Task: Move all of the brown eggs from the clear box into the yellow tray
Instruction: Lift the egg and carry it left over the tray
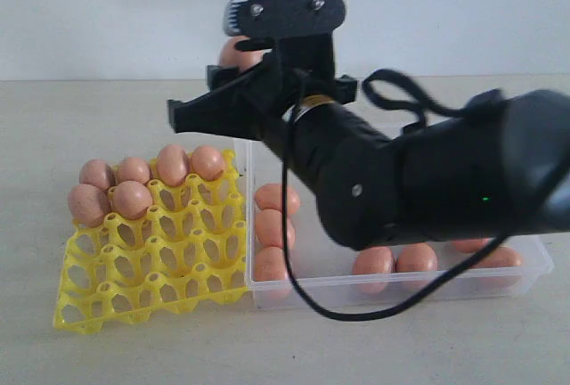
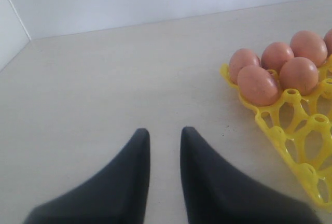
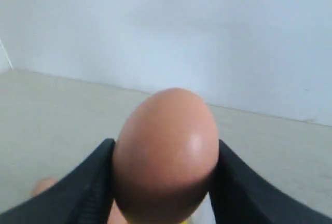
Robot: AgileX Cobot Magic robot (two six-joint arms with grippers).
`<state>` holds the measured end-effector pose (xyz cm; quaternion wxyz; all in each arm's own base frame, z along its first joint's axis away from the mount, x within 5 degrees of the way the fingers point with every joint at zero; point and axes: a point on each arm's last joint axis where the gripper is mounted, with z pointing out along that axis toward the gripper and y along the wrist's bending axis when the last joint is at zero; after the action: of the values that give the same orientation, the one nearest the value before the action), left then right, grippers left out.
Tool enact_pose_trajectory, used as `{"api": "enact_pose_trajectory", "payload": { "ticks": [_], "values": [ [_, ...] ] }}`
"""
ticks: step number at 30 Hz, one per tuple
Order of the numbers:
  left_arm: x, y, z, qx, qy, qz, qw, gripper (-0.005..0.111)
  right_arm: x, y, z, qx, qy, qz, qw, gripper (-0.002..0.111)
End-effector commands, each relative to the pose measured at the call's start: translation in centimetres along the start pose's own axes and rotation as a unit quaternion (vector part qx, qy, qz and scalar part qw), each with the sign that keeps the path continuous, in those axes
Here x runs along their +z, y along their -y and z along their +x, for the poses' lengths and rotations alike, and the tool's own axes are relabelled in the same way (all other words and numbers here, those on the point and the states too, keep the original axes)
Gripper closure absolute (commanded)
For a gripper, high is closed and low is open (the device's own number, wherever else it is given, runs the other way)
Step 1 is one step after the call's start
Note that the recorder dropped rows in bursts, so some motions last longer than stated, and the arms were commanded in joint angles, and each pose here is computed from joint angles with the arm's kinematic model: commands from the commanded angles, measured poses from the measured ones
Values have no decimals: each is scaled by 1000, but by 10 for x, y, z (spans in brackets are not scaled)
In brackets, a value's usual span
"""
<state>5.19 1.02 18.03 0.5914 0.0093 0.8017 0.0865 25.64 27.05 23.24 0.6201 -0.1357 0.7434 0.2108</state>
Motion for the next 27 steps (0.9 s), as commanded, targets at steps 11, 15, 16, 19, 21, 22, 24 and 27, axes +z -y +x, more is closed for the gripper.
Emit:
{"api": "enact_pose_trajectory", "payload": {
  "ticks": [11,15,16,19,21,22,24,27],
  "values": [
    [0,1,0,-1,3,3,1000,85,90,-46,50,63,-83,-363,926,109],
    [0,1,0,-1,3,3,1000,85,95,-33,57,71,-106,-352,927,109],
    [0,1,0,-1,3,3,1000,85,97,-28,59,76,-114,-349,927,109],
    [0,1,0,-1,3,3,1000,85,101,-13,68,92,-150,-344,922,109],
    [0,1,0,-1,3,3,1000,85,102,-8,73,80,-167,-337,923,109],
    [0,1,0,-1,3,3,1000,85,103,-6,75,70,-173,-328,926,109],
    [0,1,0,-1,3,3,1000,85,104,-4,76,45,-174,-318,931,109],
    [0,1,0,-1,3,3,1000,85,106,2,81,12,-190,-284,940,109]
  ]
}}
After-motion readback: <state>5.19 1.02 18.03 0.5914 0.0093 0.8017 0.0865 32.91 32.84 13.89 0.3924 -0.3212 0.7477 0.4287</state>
